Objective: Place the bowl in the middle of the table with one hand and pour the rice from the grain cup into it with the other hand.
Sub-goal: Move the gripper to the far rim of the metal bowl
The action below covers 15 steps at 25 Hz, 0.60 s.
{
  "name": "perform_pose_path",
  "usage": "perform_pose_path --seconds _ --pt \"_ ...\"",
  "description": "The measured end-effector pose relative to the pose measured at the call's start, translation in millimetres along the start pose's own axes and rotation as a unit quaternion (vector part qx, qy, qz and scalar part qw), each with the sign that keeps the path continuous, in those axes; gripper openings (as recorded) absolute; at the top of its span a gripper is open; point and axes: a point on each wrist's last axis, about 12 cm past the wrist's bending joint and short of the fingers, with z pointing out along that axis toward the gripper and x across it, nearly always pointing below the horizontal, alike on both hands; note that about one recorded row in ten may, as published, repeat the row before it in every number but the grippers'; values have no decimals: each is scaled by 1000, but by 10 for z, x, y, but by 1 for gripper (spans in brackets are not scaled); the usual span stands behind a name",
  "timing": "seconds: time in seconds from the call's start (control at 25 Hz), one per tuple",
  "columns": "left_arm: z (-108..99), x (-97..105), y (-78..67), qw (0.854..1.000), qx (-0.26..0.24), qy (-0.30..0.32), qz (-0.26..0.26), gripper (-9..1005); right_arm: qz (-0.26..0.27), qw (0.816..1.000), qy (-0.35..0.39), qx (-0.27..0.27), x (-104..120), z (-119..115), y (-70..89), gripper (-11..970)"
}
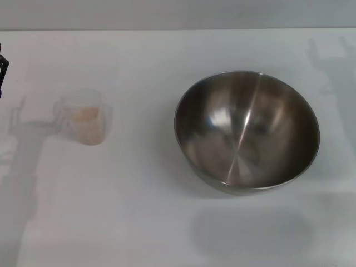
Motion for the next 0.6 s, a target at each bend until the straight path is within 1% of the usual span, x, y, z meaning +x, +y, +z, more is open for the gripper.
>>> perform_pose_path --seconds 0.36,0.6 --pt "10 -1 -2 1000 0 -1 -1 866 6 1000 20 5 45 -10 -11 802" --pt "13 3 -4 1000 0 1 -1 865 21 999 49 -8 50 91 63 802"
